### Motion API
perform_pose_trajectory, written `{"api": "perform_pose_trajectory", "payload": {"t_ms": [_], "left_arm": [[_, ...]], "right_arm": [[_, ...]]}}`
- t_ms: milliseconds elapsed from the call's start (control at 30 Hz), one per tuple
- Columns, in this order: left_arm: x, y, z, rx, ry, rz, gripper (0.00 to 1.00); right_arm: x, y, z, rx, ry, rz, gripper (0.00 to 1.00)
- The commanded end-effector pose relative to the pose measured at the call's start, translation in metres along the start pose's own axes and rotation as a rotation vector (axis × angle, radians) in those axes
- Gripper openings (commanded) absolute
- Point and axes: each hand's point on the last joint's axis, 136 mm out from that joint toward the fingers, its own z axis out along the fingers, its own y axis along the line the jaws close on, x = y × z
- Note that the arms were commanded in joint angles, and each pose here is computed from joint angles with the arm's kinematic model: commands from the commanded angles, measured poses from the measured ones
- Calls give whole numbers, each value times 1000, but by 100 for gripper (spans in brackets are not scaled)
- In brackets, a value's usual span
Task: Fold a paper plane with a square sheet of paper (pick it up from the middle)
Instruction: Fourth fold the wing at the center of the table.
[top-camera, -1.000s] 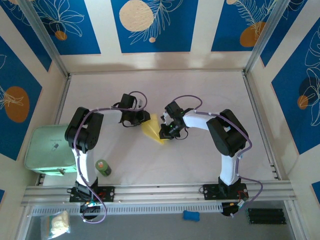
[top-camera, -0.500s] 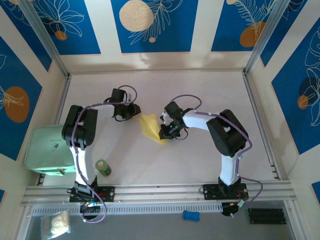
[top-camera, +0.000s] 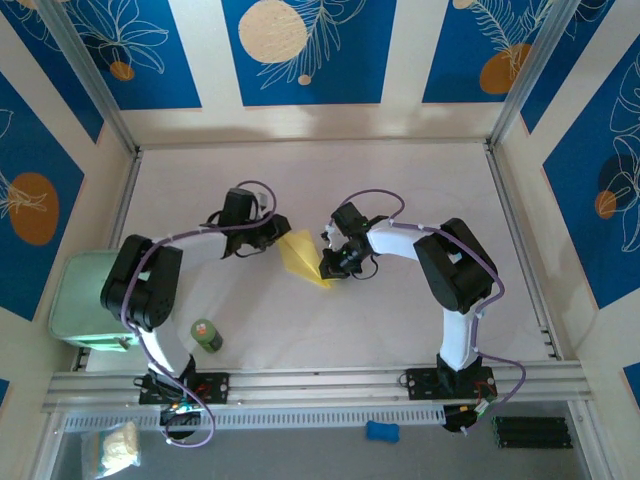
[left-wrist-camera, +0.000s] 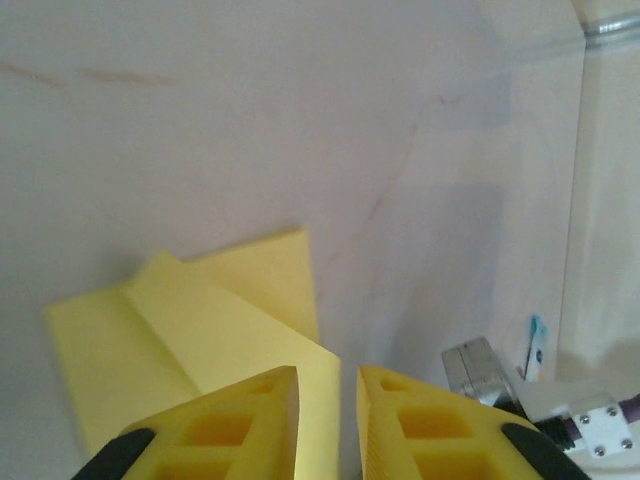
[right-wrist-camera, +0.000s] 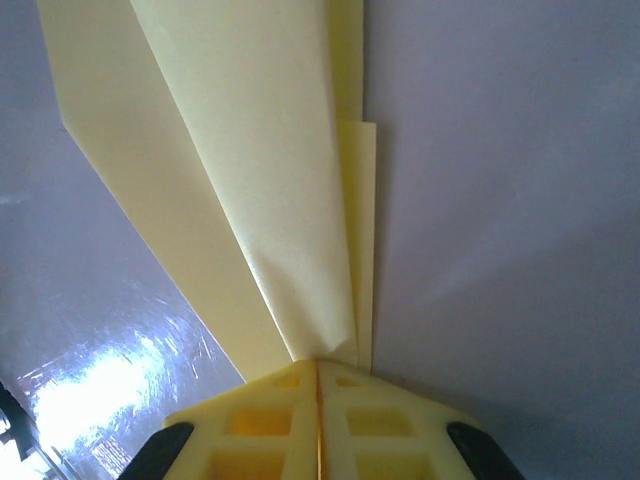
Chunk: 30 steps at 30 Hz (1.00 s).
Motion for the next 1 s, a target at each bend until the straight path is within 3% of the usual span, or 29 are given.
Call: {"api": "perform_pose_trajectory", "payload": {"t_ms": [0, 167, 633, 967], "left_arm": [[17, -8, 21, 13, 66, -12, 21], [26, 13, 33, -126, 95, 17, 19], [21, 50, 43, -232, 119, 47, 16], [30, 58, 48, -215, 140, 21, 16]], "right_arm": [[49, -48, 14, 153, 166, 95, 8], [50, -49, 14, 156, 169, 99, 8], [44, -34, 9, 72, 145, 102, 8], [-15, 37, -32, -140, -54, 65, 10]]}}
